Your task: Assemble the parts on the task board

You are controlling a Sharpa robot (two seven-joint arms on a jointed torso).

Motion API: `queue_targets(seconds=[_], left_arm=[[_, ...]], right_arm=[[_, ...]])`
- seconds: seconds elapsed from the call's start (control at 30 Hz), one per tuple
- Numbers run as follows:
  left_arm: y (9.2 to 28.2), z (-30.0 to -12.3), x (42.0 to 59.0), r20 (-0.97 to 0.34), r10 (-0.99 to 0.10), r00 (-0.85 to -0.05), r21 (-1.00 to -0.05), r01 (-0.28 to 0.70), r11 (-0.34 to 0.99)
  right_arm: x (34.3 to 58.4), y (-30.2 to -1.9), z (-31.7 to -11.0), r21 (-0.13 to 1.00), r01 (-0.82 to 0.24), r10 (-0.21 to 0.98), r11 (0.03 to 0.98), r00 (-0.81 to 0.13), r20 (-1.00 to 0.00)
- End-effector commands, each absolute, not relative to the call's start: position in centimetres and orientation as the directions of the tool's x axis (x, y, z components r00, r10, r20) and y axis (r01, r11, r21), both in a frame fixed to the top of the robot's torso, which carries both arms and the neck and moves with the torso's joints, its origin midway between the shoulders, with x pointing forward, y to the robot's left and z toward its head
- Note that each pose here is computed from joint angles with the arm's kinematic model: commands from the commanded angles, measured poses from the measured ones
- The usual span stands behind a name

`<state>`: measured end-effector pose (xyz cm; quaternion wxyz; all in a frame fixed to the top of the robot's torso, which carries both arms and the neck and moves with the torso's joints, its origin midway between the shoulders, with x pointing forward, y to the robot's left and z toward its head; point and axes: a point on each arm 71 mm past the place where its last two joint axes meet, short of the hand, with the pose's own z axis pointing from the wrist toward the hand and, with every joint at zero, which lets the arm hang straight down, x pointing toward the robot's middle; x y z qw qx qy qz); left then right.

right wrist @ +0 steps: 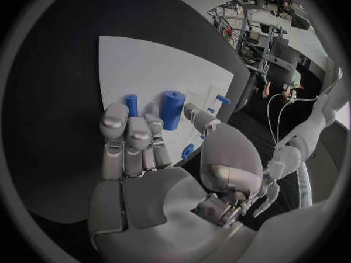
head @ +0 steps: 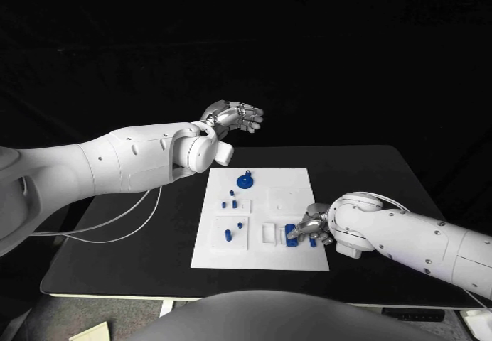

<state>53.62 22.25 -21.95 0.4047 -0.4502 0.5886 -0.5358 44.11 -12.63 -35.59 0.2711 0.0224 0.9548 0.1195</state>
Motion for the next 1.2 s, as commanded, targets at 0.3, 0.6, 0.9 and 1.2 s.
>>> queue_targets(seconds=[0.3,0.6,0.9,1.2], left_arm=[[22.0,-21.8,53.6,0.021,-0.959,-0.282,-0.995,-0.095,0.007],[22.0,-21.8,53.6,0.021,-0.959,-0.283,-0.995,-0.096,0.007],[22.0,-21.8,53.6,0.021,-0.959,-0.282,-0.995,-0.096,0.007],[22.0,-21.8,53.6,0.021,-0.959,-0.282,-0.995,-0.097,0.007]], right_arm=[[43.7,-11.7,-36.5,0.239,-0.046,0.082,0.97,-0.864,-0.497],[43.5,-11.3,-36.7,0.255,-0.036,0.099,0.966,-0.861,-0.499],[43.8,-11.6,-36.6,0.263,-0.019,0.125,0.965,-0.845,-0.519],[43.7,-11.8,-36.5,0.297,0.028,0.181,0.955,-0.846,-0.501]])
